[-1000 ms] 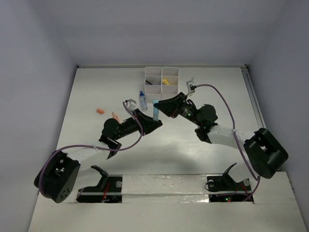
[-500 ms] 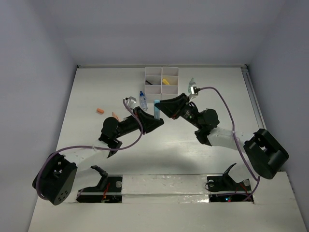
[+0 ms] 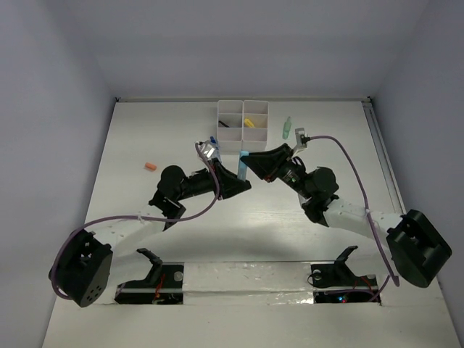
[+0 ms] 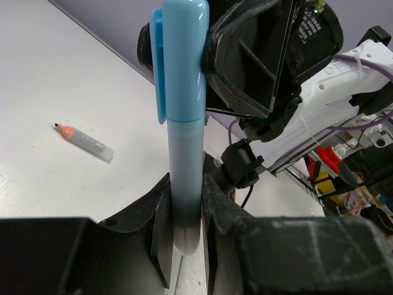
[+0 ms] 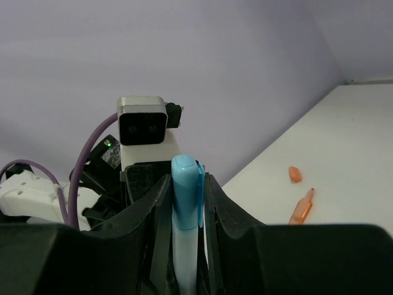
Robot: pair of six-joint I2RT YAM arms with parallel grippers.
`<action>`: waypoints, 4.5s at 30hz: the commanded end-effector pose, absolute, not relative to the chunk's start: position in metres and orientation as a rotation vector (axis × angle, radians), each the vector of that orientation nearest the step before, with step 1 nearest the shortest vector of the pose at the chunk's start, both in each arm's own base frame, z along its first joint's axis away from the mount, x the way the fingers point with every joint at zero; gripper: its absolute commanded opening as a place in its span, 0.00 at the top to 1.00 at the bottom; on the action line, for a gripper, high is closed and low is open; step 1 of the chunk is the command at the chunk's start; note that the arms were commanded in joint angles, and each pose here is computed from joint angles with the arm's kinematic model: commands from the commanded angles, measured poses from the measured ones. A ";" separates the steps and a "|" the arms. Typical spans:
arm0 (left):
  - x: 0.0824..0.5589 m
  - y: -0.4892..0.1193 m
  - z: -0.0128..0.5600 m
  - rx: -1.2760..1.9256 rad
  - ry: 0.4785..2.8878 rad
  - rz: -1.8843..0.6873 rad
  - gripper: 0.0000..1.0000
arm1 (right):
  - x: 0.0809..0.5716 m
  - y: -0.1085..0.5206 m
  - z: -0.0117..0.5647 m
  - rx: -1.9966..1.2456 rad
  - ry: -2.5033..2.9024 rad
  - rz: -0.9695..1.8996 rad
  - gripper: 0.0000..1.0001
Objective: Sort the stationery into containers
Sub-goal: Close the pen cap on the pen, then place the pen in the storage box, then move the pen to the center of the board.
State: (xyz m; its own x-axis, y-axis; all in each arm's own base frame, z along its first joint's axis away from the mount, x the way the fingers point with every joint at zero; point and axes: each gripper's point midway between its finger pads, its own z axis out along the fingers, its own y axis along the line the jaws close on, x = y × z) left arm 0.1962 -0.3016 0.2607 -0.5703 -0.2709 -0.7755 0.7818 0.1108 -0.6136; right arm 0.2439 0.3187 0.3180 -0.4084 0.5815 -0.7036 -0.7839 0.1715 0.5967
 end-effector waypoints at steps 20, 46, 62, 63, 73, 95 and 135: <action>0.222 -0.286 0.417 0.477 1.059 -1.550 1.00 | 0.146 0.329 0.161 -0.483 1.894 1.574 1.00; 0.236 -0.230 0.259 0.282 1.445 -1.096 0.15 | 0.450 0.274 0.305 -0.003 1.508 0.830 1.00; 0.249 -0.219 0.237 0.206 1.505 -1.015 0.01 | 0.567 0.247 0.279 -0.037 1.427 0.368 1.00; 0.248 -0.220 0.236 0.213 1.505 -1.019 0.01 | 0.569 0.250 0.278 -0.053 1.427 0.373 1.00; 0.251 -0.226 0.228 0.231 1.532 -1.027 0.01 | 0.580 0.257 0.249 -0.120 1.417 0.339 1.00; 0.251 -0.225 0.230 0.235 1.524 -1.022 0.01 | 0.558 0.257 0.245 -0.171 1.401 0.371 0.48; 0.277 -0.185 0.216 -0.073 1.618 -0.832 0.02 | 0.318 0.117 0.053 0.151 2.593 0.259 0.36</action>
State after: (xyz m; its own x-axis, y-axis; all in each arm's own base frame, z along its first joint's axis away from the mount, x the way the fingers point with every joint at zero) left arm 0.2632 -0.1990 0.2127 -0.2808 -0.4391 -0.8534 0.4929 0.6970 -0.5208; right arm 0.3138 0.1012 0.0421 -0.8450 0.1635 -0.5092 0.1065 0.9845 0.1394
